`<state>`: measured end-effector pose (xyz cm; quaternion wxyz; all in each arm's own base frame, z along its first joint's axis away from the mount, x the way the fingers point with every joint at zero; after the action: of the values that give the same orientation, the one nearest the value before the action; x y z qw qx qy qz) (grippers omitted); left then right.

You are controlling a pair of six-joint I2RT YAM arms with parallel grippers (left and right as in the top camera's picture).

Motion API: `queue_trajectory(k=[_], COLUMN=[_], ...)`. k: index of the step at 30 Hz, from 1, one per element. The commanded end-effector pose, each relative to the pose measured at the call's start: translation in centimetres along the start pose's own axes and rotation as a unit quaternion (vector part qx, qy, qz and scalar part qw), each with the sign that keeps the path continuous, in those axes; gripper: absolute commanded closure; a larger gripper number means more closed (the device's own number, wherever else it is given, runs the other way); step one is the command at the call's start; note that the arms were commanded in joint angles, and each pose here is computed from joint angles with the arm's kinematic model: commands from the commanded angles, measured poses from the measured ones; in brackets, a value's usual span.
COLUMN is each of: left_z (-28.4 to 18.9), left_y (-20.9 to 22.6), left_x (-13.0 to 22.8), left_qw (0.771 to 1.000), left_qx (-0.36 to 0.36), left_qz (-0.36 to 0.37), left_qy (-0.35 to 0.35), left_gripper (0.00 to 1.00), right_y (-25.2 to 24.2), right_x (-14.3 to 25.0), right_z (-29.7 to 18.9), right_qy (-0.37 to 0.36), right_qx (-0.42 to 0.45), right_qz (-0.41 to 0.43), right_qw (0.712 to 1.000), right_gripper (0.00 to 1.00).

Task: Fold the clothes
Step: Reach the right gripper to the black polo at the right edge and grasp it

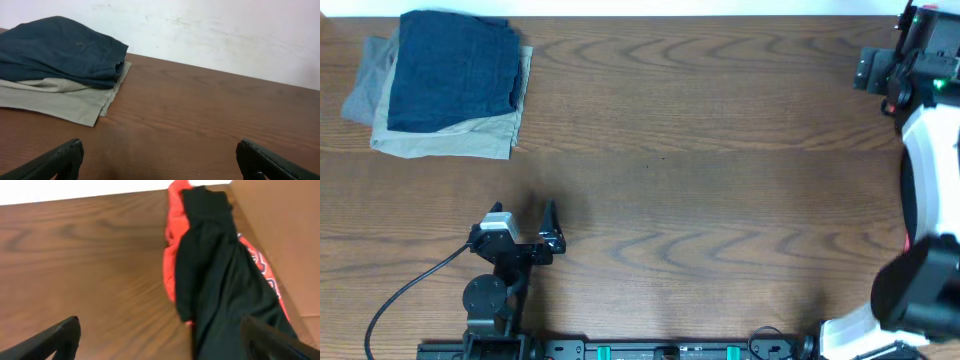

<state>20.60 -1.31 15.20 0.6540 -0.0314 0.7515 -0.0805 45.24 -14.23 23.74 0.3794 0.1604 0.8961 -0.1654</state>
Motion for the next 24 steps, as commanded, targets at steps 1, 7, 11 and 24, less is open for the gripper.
queue_trajectory(k=[1,7,11,24], left_z=[0.1,0.1,0.1,0.1], left_y=[0.0,0.0,0.0,0.0], left_x=[1.4,1.4,1.4,1.4], left_qw=[1.000,1.000,1.000,1.000], left_qx=[0.006,0.006,0.006,0.006], left_qz=[-0.006,-0.006,-0.006,-0.006], left_qy=[0.027,0.027,0.027,0.027], left_gripper=[0.02,0.02,0.02,0.02], right_y=[-3.2,-7.8,-10.3,-9.6], right_x=[-1.0,3.1,5.7,9.1], right_z=[1.6,7.3,9.8,14.4], right_qy=[-0.010,0.057,0.093,0.119], right_qx=[0.044,0.085,0.100,0.023], right_qz=[0.013,0.034,0.049,0.078], right_qw=[0.999,0.994,0.989,0.989], right_gripper=[0.01,0.01,0.01,0.05])
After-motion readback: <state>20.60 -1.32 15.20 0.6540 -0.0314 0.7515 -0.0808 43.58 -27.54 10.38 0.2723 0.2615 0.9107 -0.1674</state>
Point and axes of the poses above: each gripper's point midway between its finger pads, its own z axis out along the fingers, its own y axis along the line the jaws close on, x = y × z, the point moved 4 cm from there along -z, back along the fingers, and after that the axes turned 4 degrees about z, right-handed, at the moved point
